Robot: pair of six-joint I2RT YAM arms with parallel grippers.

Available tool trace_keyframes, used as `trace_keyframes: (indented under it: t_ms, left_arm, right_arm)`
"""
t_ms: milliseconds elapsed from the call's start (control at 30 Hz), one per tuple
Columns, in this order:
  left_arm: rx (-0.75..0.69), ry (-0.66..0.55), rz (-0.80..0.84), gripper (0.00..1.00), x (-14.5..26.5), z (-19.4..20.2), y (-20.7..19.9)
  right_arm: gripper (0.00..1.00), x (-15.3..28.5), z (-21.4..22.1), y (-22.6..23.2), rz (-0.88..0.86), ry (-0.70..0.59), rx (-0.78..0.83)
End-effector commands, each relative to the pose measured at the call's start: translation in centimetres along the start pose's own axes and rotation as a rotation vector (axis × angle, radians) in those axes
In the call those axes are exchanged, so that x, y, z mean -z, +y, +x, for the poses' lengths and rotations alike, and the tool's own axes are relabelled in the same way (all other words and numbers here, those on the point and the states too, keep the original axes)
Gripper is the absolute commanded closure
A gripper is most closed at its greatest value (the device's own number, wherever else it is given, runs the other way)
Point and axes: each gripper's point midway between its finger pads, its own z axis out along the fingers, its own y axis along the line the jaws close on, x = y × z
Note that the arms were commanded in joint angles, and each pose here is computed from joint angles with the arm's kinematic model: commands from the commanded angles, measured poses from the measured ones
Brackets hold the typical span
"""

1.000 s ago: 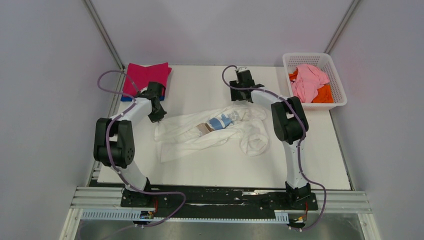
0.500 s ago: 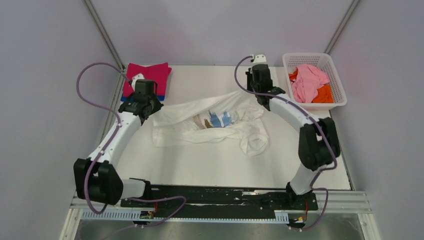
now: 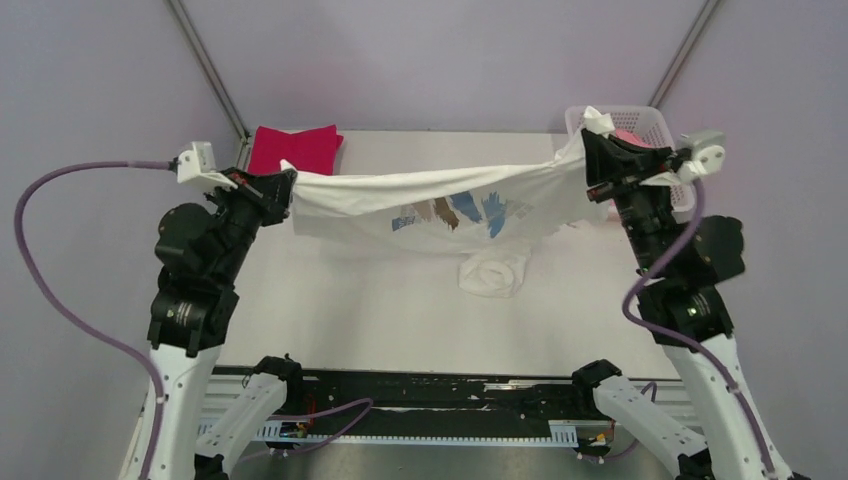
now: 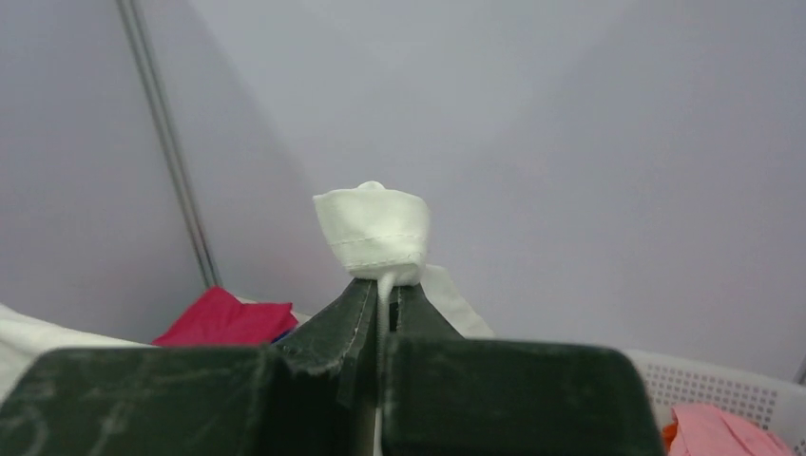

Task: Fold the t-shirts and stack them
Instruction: Flatten out the tshirt

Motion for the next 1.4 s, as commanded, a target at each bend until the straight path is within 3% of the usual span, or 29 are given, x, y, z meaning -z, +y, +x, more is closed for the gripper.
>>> trace_keyframes:
  t_ms: [0, 333, 567, 700, 833, 1067, 1167, 1200, 1267, 1300, 1333, 1367]
  left_arm:
    - [-0.029, -0.109, 0.234, 1.0, 4.2, -4.7, -5.7]
    - [-0.046, -0.226, 0.374, 1.0, 10.7, -9.3, -9.5]
    - [-0.043, -0.196, 0.334, 1.0, 8.4, -9.2, -9.1]
    - [-0.035, -0.173, 0.162, 1.0, 3.7, -8.1, -5.9]
    - [-0.027, -0.048, -0.044, 1.0, -3.5, -3.3, -0.9]
    - [-0.05, 0.266, -0.452, 0.99, -14.5, 11.5, 11.8]
    - [-0.043, 0.342, -0.541, 0.85, -18.0, 15.0, 15.5]
    - [-0.043, 0.414, -0.583, 0.83, -19.2, 18.0, 17.4]
    - [-0.031, 0.486, -0.6, 0.63, -21.3, 20.2, 19.0]
    - [-0.027, 0.512, -0.611, 0.3, -22.5, 20.9, 19.7]
    - [-0.026, 0.525, -0.605, 0.15, -23.1, 21.0, 19.7]
    - [-0.029, 0.539, -0.608, 0.04, -23.9, 20.9, 19.7]
  right_arm:
    - [1.0, 4.1, -7.6, 3.5, -0.194, -0.136, 0.01]
    - [1.0, 8.6, -17.7, 5.1, -0.28, -0.289, 0.08]
    - [1.0, 4.2, -17.6, 2.2, -0.108, -0.265, 0.153]
    - [1.0, -1.1, -12.9, -1.3, 0.085, -0.167, 0.214]
    - [1.0, -5.9, -6.1, -5.4, 0.266, -0.07, 0.296]
    - [1.0, -11.3, 16.4, -10.8, 0.312, 0.276, 0.21]
    - [0.98, -12.8, 25.8, -11.6, 0.297, 0.4, 0.172]
    - [0.96, -13.4, 28.4, -12.0, 0.304, 0.437, 0.166]
    - [0.85, -14.4, 33.6, -13.2, 0.347, 0.537, 0.153]
    - [0.69, -15.1, 35.3, -13.7, 0.371, 0.563, 0.15]
    - [0.43, -15.7, 36.8, -14.1, 0.385, 0.593, 0.152]
    - [0.24, -16.5, 37.7, -14.5, 0.411, 0.598, 0.128]
